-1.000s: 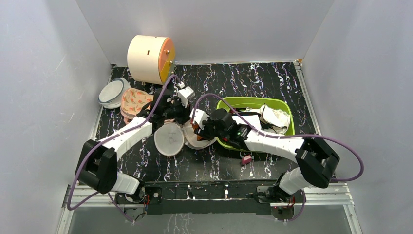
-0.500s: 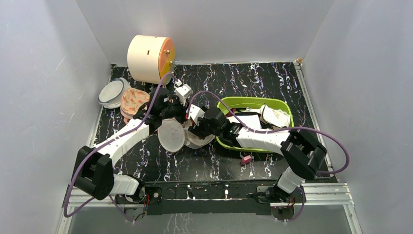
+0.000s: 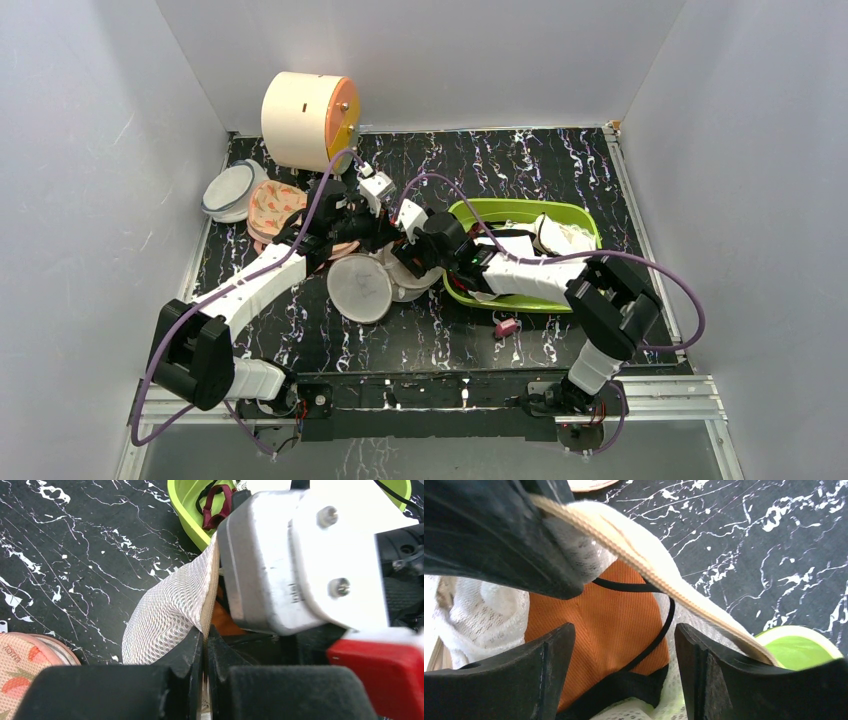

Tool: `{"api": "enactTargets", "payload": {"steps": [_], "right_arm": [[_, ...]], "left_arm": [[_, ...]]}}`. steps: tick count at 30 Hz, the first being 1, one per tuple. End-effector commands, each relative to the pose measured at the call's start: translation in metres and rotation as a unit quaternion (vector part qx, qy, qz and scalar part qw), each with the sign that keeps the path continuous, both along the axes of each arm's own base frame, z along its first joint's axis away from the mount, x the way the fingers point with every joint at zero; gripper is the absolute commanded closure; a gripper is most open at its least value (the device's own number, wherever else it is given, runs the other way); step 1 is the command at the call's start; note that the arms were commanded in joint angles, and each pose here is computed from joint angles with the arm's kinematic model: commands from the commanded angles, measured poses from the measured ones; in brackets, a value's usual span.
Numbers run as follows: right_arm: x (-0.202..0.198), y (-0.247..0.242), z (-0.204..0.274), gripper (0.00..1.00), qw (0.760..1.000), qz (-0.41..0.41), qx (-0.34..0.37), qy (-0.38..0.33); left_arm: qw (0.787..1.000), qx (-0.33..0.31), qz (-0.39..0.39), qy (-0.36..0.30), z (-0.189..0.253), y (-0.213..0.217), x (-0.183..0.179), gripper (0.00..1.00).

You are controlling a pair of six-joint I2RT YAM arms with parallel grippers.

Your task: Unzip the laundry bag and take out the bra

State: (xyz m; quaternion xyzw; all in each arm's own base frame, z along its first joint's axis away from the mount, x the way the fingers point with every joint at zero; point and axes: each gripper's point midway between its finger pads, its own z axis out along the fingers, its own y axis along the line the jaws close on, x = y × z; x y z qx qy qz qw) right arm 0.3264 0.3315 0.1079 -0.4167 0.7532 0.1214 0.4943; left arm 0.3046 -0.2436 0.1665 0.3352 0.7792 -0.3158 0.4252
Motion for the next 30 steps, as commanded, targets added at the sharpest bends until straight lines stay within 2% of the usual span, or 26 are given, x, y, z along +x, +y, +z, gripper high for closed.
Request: {"api": "enactTargets", "payload": {"steps": [1, 5, 9, 11, 18, 21, 23, 30], "right_arm": [[0.009, 0.013, 0.005, 0.28, 0.999, -0.013, 0.039, 0.004], [0.006, 0.015, -0.011, 0.30, 0.999, -0.015, 0.044, 0.025], [0.008, 0.016, -0.013, 0.36, 0.998, -0.022, 0.047, 0.024], [0.009, 0.017, -0.011, 0.44, 0.998, -0.018, 0.048, 0.022], [0.005, 0.016, 0.000, 0.84, 0.999, -0.004, 0.041, 0.015], [0.001, 0.013, 0.009, 0.96, 0.999, 0.001, 0.045, 0.011], [-0.002, 0.012, 0.016, 1.00, 0.999, 0.004, 0.051, 0.008], [-0.016, 0.012, 0.041, 1.00, 0.997, 0.023, 0.075, 0.003]], "left_arm": [[1.000, -0.012, -0.003, -0.019, 0.014, -0.003, 0.003, 1.00], [1.000, 0.000, 0.012, -0.019, 0.010, 0.001, 0.008, 1.00], [1.000, 0.007, 0.020, -0.017, 0.006, 0.003, 0.010, 1.00], [1.000, 0.009, 0.021, -0.016, 0.004, 0.004, 0.011, 1.00], [0.999, 0.012, 0.026, -0.019, 0.005, 0.006, 0.012, 1.00], [0.999, 0.014, 0.028, -0.020, 0.005, 0.006, 0.013, 1.00], [0.999, 0.014, 0.029, -0.021, 0.006, 0.006, 0.013, 1.00], [0.999, 0.018, 0.033, -0.020, 0.004, 0.008, 0.014, 1.00]]}}
